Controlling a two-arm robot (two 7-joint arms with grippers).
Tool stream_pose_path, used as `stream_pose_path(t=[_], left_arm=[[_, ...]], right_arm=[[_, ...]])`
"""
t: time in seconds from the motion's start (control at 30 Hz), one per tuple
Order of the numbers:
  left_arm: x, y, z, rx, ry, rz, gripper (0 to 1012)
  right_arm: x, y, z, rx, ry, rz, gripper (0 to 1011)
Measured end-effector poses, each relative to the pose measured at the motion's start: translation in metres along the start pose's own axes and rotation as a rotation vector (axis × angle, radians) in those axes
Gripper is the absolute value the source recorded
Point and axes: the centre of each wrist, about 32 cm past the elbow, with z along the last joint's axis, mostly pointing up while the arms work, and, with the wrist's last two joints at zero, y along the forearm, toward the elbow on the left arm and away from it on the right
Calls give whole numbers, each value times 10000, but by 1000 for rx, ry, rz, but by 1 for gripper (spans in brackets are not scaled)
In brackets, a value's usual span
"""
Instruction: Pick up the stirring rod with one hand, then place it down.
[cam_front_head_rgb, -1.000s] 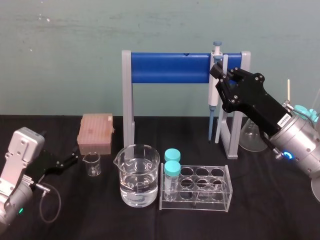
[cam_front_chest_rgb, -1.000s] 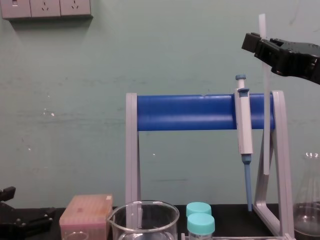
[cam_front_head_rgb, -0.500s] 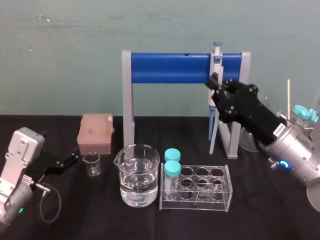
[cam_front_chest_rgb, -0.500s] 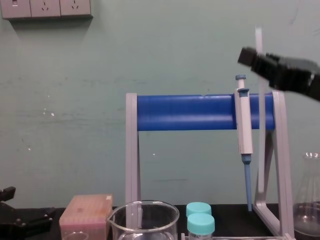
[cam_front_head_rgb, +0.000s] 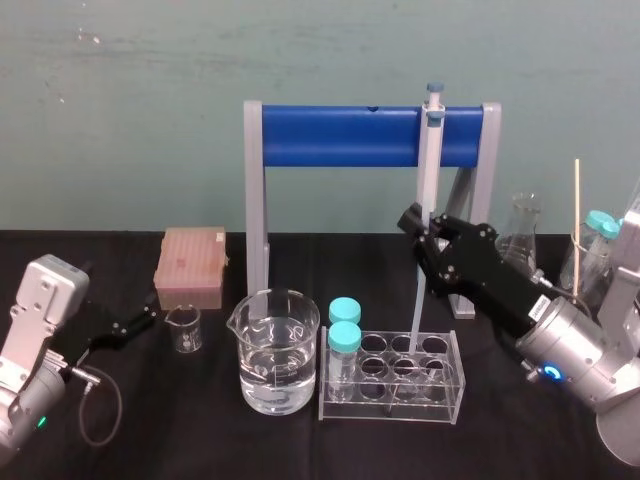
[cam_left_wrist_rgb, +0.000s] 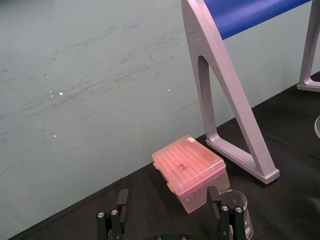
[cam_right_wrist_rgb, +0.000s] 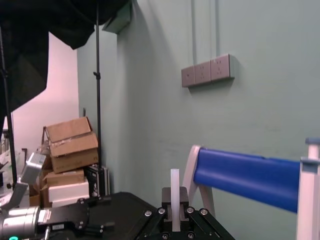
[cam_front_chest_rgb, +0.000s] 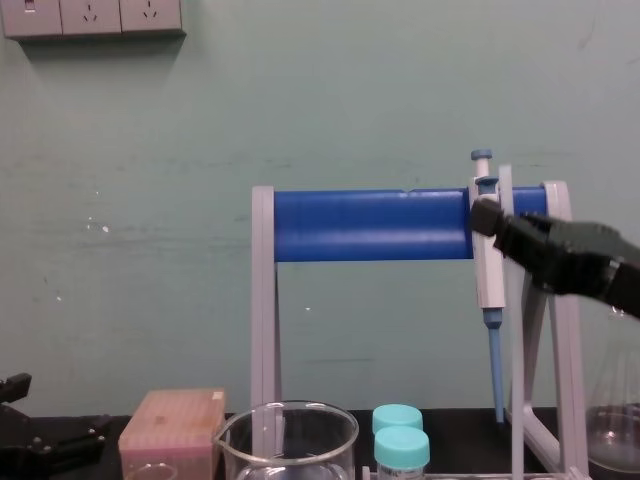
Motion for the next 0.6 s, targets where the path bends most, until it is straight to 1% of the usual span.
stream_pose_path(t=[0.03,0.27,0.33,0.37,0.6], left_arm=[[0,0,0,0,0,0,1000],[0,0,0,0,0,0,1000],[0,0,0,0,0,0,1000],[0,0,0,0,0,0,1000],[0,0,0,0,0,0,1000]], right_arm=[[-2,-8,-34,-7,4,-3,70],[-4,-12,-149,-29,23,-13,70],[-11,-11,-207,-39,30,-15,70],[-11,-11,-207,-39,30,-15,70],[-27,-26,-351,-78,41,-21,70]])
